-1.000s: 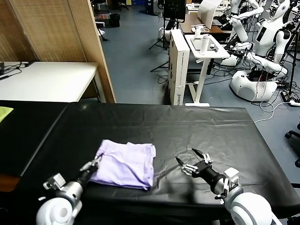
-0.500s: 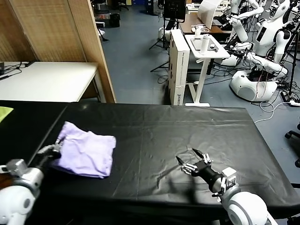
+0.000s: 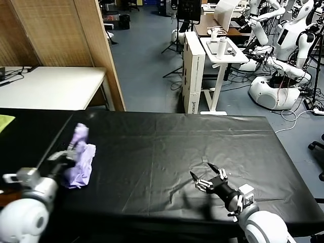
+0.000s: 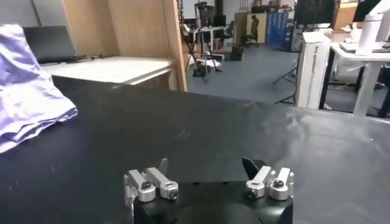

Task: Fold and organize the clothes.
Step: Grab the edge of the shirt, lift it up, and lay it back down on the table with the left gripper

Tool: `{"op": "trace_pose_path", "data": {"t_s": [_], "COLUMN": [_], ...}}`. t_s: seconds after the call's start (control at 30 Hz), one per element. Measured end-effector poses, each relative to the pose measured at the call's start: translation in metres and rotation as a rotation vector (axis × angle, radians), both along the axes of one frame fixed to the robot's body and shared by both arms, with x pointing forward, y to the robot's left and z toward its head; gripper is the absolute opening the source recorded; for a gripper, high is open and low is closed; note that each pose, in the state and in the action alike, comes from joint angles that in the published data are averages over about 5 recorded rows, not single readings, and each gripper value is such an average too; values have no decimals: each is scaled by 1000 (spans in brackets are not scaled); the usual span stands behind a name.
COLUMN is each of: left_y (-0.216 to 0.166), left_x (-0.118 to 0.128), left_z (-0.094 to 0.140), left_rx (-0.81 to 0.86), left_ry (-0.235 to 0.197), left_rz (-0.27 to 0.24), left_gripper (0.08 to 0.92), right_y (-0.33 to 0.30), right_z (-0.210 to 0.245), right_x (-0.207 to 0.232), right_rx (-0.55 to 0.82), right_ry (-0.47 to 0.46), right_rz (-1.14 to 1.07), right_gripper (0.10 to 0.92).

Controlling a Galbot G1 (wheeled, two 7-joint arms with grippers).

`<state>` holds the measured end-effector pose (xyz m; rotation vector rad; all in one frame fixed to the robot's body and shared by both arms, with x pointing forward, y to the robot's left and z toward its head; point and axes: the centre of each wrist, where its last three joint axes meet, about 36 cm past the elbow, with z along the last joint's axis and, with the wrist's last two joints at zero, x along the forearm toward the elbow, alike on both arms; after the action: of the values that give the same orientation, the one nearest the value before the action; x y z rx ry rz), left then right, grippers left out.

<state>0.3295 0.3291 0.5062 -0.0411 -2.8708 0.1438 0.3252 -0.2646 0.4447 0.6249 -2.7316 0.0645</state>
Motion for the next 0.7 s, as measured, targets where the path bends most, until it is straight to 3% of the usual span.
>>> {"op": "trace_pose_path", "data": {"t_s": [0.27,0.53,0.6,0.7], "left_y": [-90,-154,-162,-167], "left_x": [13,30,31,28], "left_z": [-49,-93,-98,-100], "left_rx": [-271,-351,-356,-356], "left_ry": [97,151,155,154], "left_rz": [-112,-145,-157,-179], "left_gripper": [178,182,225,361], "right_y": [2,6,9,14], "right_z": [-4,-5,-4,-2], "right_x": [4,7,9,12], "right_rx": [-11,24,54,114], "right_ry": [3,24,45,92], "right_rz": [-4,-6,-7,4], "right_gripper": [907,907,907,907]}}
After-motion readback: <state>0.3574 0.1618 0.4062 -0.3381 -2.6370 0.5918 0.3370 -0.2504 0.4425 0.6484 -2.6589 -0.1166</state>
